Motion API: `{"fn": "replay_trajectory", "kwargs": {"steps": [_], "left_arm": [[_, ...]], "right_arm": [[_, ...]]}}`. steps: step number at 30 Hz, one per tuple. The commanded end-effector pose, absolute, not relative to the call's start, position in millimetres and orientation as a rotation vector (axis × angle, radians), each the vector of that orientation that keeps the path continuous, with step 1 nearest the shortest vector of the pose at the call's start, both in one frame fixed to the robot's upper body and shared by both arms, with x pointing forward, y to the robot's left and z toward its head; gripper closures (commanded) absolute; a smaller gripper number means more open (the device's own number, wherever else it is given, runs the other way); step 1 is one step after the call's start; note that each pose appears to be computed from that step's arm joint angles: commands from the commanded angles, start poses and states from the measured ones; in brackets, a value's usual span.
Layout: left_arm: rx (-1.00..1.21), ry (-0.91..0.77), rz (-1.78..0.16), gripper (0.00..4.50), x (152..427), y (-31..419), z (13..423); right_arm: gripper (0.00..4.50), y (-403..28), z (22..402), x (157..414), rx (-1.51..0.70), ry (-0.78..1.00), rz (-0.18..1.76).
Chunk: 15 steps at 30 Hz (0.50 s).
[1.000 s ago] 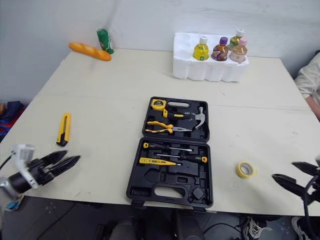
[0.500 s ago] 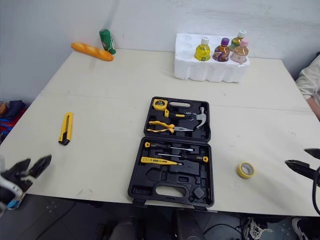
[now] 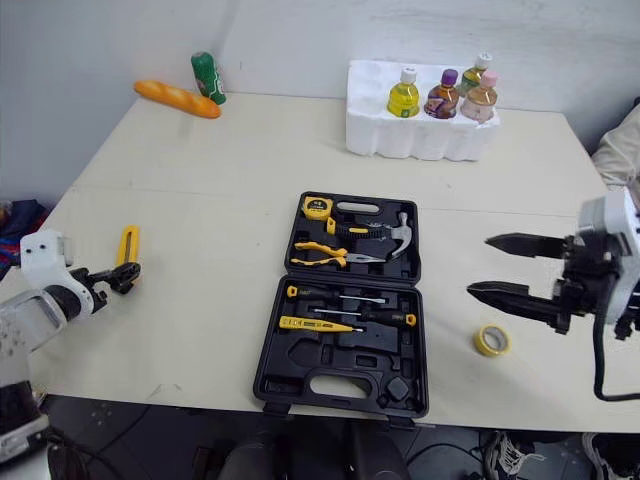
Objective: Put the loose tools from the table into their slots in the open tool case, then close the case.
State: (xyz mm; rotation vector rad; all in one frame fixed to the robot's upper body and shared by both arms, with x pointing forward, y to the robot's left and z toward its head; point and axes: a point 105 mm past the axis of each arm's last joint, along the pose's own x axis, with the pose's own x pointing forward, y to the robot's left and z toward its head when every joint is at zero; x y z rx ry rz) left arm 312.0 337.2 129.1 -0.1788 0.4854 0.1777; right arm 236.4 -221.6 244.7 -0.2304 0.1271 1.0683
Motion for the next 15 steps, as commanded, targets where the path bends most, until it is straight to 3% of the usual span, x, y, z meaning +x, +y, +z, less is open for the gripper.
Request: {"fn": "replay_trajectory", "kwargs": {"steps": [1, 6, 10, 15], "left_arm": [[-0.124, 0.505, 0.135, 0.04, 326.4, 330.7, 128.6], [-0.11, 0.537, 0.091, 0.04, 339.1, 318.3, 120.6], [-0.152, 0.549, 0.064, 1.23, 345.8, 311.7, 115.1], [-0.126, 0.548, 0.04, 3.13, 349.6, 312.0, 118.2]], "right_arm": [[0.0, -193.4, 254.3, 230.2, -0.226, 0.073, 1.16], [0.0, -170.9, 253.7, 227.7, -0.223, 0.063, 1.206], [0.0, -164.9, 249.9, 224.9, -0.229, 0.08, 1.209], [0.0, -165.9, 251.6, 222.2, -0.23, 0.086, 1.193]]}}
